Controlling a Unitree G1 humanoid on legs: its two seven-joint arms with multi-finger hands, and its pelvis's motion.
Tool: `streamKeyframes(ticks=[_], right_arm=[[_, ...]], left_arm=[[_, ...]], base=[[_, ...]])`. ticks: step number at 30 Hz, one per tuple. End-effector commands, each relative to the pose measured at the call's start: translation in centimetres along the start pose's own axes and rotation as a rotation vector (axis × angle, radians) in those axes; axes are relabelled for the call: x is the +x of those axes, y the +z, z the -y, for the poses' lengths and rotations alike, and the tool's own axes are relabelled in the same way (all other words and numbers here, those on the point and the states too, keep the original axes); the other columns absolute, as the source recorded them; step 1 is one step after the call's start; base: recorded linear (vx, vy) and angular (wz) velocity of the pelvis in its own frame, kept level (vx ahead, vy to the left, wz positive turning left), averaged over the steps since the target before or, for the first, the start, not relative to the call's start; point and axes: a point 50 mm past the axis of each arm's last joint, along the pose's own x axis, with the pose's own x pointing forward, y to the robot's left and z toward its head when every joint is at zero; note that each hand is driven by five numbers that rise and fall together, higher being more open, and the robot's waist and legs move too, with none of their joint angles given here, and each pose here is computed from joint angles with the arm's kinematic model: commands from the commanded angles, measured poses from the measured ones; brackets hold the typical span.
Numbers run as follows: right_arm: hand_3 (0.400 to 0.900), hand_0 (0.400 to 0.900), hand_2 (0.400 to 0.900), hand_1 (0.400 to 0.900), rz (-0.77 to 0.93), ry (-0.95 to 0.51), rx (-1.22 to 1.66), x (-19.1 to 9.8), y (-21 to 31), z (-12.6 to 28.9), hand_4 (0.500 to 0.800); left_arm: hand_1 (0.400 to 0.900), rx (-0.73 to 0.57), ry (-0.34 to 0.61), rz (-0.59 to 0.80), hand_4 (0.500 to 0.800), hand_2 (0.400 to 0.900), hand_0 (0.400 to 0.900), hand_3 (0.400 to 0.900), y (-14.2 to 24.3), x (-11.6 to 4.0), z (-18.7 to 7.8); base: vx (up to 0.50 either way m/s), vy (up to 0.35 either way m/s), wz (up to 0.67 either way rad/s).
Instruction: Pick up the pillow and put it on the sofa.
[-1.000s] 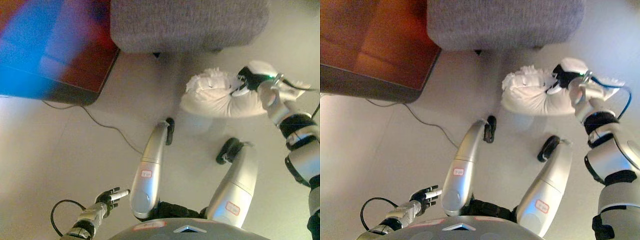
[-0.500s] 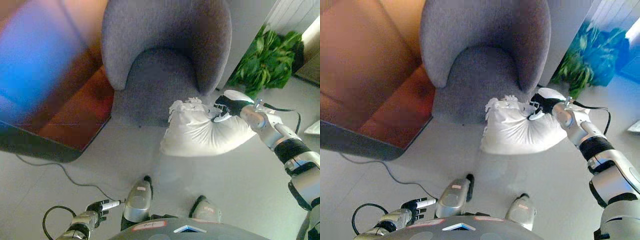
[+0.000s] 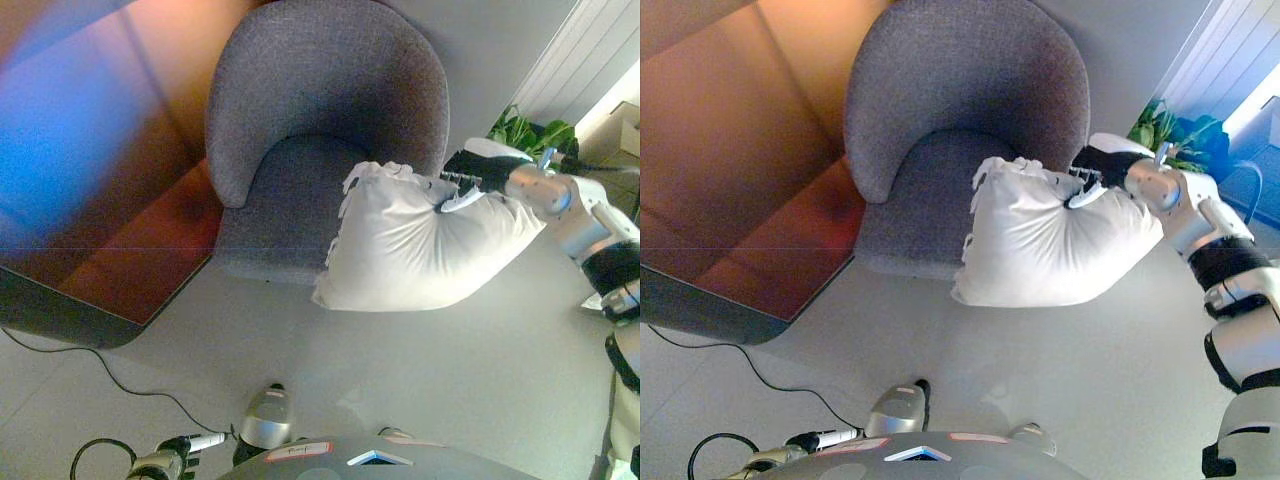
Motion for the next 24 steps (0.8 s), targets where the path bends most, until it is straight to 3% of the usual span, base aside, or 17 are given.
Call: streamKeyframes(ticks=[1,6,10,16,24], right_arm=[[0.4,0.4,0.4,0.4,0.154,-0.34,0.016,-3.3,3.8,11.6,0.5],[0.4,0.4,0.4,0.4,0.128,-0.298,0.034,-3.1,4.5,12.8,0.5],[0.4,0.4,0.4,0.4,0.153,-0.293,0.022,-2.2,6.1,13.0,0.5],[0.4,0.4,0.4,0.4,0.136,-0.302,0.049,-3.1,5.1,14.4,0.5],[0.4,0.4,0.4,0.4,0.115,-0.246,0.089,-2.1,5.5,13.6,0.5]], left_arm=[[0.9,0.098,0.105,-0.074,0.8,0.9,0.9,0.9,-1.9,-0.2,-2.6],[0.9,0.173,0.123,-0.111,0.8,0.9,0.9,0.9,-1.0,-0.3,-2.6],[0.9,0.167,0.156,-0.124,0.8,0.9,0.9,0.9,-0.7,-0.5,-3.2],[0.9,0.153,0.206,-0.105,0.8,0.9,0.9,0.9,0.2,-0.6,-4.1],[0.9,0.148,0.194,-0.133,0.8,0.9,0.9,0.9,0.0,-0.5,-3.1]], base=[[0.108,0.156,0.13],[0.2,0.054,0.37],[0.271,-0.241,0.23],[0.287,-0.356,0.8],[0.127,-0.16,0.28]])
